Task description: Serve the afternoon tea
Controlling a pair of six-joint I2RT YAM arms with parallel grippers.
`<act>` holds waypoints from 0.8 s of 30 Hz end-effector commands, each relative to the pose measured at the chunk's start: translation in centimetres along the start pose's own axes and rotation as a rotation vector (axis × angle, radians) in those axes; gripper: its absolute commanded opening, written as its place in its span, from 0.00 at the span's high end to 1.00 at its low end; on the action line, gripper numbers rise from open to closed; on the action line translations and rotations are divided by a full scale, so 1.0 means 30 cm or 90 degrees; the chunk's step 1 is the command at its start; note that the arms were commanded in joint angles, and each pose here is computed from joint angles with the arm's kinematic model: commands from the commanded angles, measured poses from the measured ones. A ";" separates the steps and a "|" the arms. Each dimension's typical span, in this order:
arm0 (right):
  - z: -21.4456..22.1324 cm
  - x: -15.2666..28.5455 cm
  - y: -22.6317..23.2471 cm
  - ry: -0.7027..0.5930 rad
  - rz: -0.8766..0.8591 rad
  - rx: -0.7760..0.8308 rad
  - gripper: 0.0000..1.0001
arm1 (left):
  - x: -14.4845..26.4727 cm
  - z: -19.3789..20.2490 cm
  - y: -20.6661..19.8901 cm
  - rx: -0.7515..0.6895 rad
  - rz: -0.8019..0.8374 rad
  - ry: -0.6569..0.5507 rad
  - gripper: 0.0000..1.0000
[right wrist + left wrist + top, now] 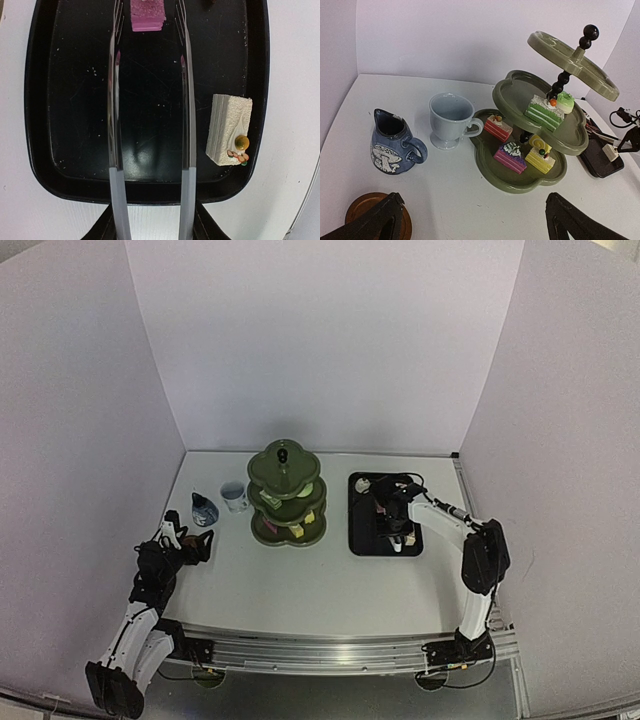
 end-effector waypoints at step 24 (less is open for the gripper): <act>0.101 0.521 0.169 -0.163 -0.130 0.193 0.99 | 0.002 -0.015 -0.015 -0.007 0.019 -0.019 0.00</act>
Point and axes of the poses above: each gripper's point midway between its finger pads, its own x axis back along the fingers, its own y axis along the line the jaws close on, z = x × y, the point moved 7 cm from there along x, back along the fingers, and after that the axes turned 13 degrees about x, right-handed, at the moved point
